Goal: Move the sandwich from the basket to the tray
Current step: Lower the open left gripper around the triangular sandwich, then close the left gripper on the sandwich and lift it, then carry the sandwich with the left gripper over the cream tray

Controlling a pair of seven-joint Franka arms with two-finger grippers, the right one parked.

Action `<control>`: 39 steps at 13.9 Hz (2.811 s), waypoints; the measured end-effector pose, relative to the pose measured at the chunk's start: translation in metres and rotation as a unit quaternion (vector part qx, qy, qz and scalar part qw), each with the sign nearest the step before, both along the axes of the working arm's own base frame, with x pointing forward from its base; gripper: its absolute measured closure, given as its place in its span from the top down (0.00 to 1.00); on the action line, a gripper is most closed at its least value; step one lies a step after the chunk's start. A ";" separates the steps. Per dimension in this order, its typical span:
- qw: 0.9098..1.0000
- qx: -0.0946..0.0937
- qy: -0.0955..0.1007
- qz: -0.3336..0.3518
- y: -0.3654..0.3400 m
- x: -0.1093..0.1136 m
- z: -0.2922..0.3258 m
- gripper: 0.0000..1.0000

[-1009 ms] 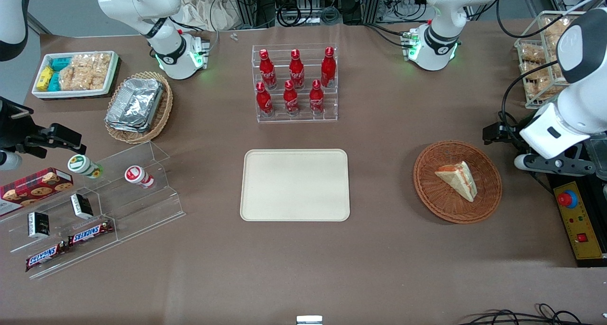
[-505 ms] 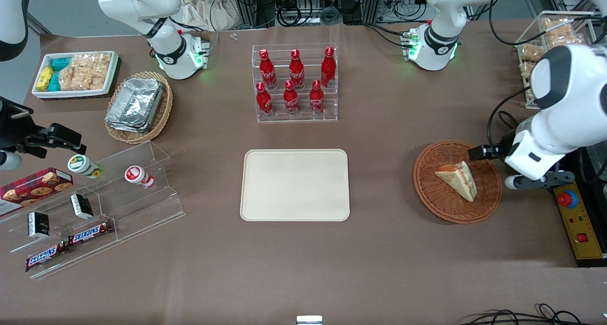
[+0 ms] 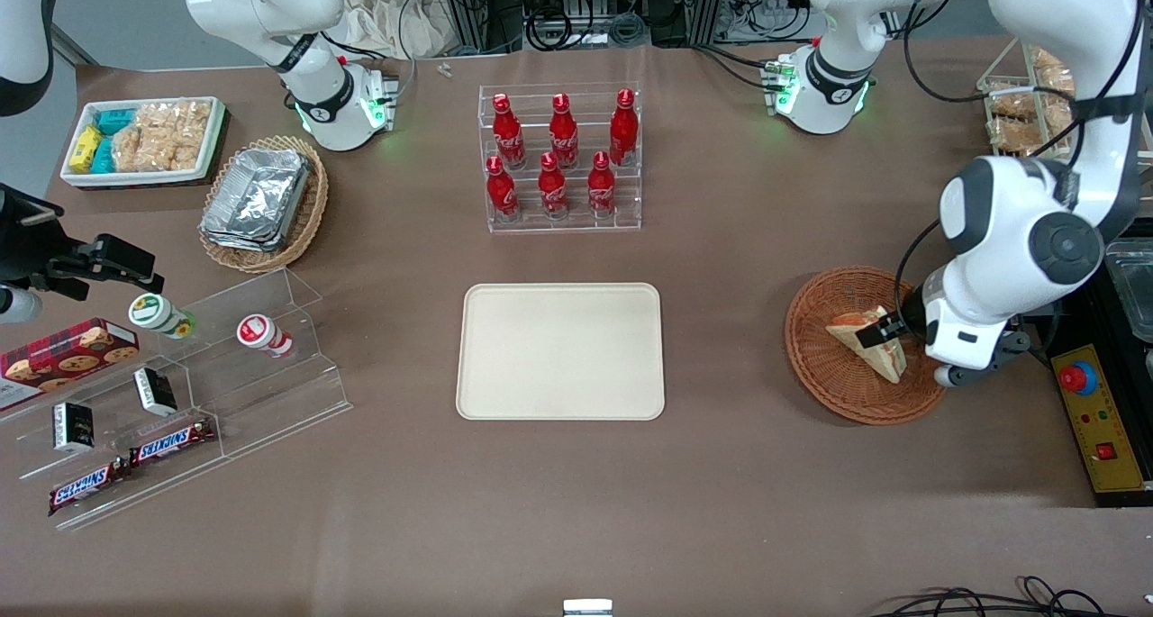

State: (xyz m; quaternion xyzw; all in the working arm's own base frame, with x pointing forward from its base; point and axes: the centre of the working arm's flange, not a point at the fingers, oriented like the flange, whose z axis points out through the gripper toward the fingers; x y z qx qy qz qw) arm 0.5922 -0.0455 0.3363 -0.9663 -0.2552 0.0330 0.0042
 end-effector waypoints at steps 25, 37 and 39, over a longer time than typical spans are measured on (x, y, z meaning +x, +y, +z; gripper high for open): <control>0.988 0.030 0.017 0.153 0.023 -0.004 -0.105 0.39; 0.998 0.021 0.042 0.035 -0.049 0.057 0.128 0.20; 0.999 -0.001 0.025 -0.035 -0.102 0.050 0.160 0.20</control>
